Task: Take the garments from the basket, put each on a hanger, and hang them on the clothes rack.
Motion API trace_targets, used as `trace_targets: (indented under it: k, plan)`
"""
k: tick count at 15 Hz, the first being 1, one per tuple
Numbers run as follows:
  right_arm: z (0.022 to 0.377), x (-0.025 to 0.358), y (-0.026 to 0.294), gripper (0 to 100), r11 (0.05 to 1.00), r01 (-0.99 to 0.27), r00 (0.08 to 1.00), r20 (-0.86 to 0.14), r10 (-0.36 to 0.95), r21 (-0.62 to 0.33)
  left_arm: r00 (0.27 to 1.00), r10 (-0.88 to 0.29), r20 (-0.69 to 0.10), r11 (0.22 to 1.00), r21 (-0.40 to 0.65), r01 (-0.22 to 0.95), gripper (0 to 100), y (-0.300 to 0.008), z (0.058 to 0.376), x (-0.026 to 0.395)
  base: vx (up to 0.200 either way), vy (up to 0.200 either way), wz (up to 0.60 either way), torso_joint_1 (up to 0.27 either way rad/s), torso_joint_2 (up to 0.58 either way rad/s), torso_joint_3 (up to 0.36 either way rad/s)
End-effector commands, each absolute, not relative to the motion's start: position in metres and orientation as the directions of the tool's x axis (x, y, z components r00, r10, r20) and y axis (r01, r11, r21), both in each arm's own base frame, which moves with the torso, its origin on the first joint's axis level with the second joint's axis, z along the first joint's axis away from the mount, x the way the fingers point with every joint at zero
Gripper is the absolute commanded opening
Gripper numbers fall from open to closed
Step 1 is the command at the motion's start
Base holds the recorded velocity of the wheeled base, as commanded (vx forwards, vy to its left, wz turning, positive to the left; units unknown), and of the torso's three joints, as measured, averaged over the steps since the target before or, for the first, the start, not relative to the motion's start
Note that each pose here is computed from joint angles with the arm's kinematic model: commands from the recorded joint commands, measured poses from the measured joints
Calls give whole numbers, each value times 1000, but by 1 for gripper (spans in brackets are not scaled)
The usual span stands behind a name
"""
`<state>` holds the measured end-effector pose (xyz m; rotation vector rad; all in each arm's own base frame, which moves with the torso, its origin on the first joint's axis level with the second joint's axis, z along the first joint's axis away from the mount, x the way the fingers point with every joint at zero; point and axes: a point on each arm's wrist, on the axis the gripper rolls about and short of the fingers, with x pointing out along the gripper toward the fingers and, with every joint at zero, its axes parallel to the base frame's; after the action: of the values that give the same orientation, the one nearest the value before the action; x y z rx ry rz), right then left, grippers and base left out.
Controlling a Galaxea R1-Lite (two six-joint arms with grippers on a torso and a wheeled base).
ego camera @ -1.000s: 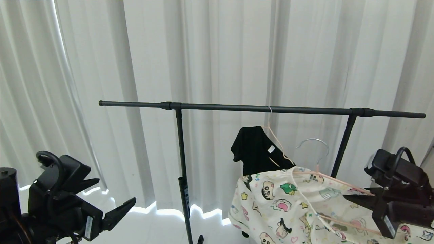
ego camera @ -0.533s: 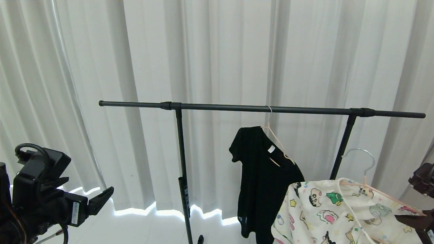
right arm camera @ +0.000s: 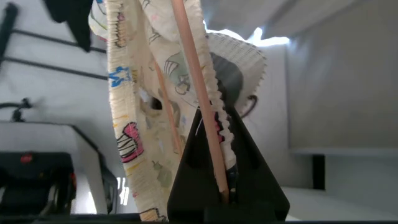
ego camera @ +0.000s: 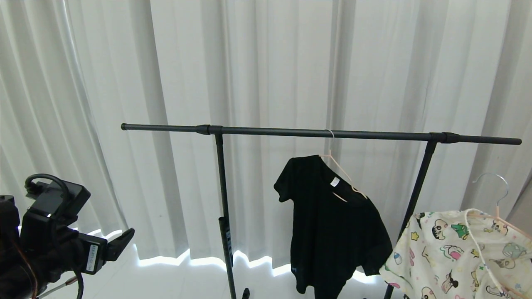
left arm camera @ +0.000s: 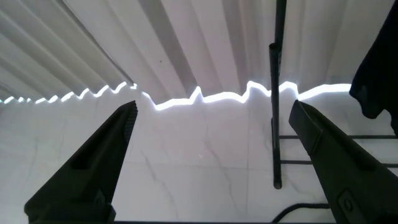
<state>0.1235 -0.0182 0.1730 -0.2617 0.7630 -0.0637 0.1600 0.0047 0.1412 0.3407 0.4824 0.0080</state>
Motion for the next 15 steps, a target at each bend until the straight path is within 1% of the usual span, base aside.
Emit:
trace_targets:
  k: [1, 2, 9, 11, 15]
  plan:
    - [173, 132, -21, 0, 966, -27, 718, -677, -160, -257, 884, 87, -459, 943, 323, 75, 100, 5, 140, 161, 0, 0, 0, 0, 0, 0]
    - [174, 134, -21, 0, 966, -28, 720, -675, -159, -257, 885, 85, -458, 943, 323, 76, 100, 4, 141, 162, 0, 0, 0, 0, 0, 0]
    - [176, 136, -21, 0, 966, -30, 724, -672, -155, -255, 889, 69, -453, 942, 324, 92, 100, 1, 142, 162, 0, -200, 0, 4, 2, 4]
    - [177, 137, -19, 0, 968, -54, 733, -668, -127, -243, 891, 64, -450, 942, 323, 96, 100, 0, 142, 161, 0, 0, 0, 0, 0, 0]
    - [182, 142, -7, 0, 962, -139, 783, -621, -38, -235, 892, 64, -448, 941, 324, 96, 100, 0, 143, 162, 0, 0, 0, 0, 0, 0]
